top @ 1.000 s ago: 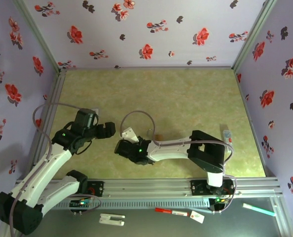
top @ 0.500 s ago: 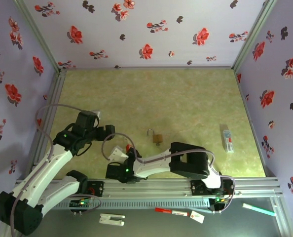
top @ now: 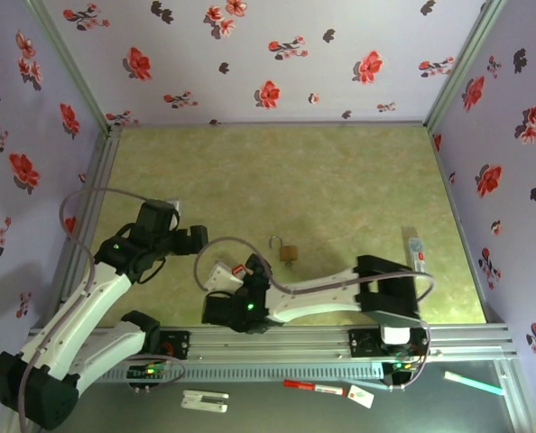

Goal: Unlock with the key

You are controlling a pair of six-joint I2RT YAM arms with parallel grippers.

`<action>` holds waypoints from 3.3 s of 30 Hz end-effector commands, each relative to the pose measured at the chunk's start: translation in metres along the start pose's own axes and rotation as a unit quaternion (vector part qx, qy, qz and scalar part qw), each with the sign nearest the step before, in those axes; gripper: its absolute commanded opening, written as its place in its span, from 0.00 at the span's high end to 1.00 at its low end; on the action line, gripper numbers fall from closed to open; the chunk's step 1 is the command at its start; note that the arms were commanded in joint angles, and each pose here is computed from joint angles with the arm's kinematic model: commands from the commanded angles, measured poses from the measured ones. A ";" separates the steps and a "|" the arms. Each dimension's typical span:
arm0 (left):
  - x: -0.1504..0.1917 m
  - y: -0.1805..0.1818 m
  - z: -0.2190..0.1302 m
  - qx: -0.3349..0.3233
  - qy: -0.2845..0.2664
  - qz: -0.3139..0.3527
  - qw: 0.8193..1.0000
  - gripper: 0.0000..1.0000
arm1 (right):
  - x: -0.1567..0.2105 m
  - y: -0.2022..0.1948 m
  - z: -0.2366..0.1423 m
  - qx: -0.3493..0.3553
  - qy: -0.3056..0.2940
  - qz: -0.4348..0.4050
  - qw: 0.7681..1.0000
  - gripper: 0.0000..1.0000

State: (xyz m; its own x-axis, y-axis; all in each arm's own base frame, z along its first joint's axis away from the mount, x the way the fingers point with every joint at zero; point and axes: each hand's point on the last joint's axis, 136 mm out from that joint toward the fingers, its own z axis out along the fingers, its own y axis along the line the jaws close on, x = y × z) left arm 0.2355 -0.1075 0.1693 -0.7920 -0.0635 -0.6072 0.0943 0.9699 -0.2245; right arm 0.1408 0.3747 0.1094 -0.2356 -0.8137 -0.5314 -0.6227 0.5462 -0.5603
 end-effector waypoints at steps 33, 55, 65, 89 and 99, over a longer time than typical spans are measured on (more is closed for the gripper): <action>-0.035 -0.001 -0.063 0.003 -0.064 0.006 0.998 0.09 | 0.030 0.033 0.073 -0.177 0.255 0.204 0.929 0.26; -0.032 0.001 -0.059 -0.002 -0.059 0.014 0.998 0.09 | 0.058 -0.004 0.103 -0.064 0.302 0.379 0.873 0.68; -0.029 0.003 -0.058 -0.004 -0.056 0.013 0.998 0.09 | 0.051 -0.019 0.115 -0.041 0.286 0.429 0.856 0.56; -0.037 0.015 -0.044 -0.014 -0.088 -0.017 0.996 0.05 | 0.063 -0.199 0.004 -0.028 0.114 0.476 0.872 0.01; -0.050 0.092 -0.022 -0.121 -0.185 -0.079 0.972 0.00 | 0.207 -0.307 -0.013 0.184 0.052 0.545 0.816 0.01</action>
State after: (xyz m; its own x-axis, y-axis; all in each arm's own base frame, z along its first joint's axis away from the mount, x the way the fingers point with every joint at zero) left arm 0.2498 -0.0355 0.1820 -0.6414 -0.2287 -0.7323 -0.1212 0.9728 -0.1976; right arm 0.2598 0.0728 0.1797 -0.6623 0.1835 -0.7264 0.1774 0.9804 0.0859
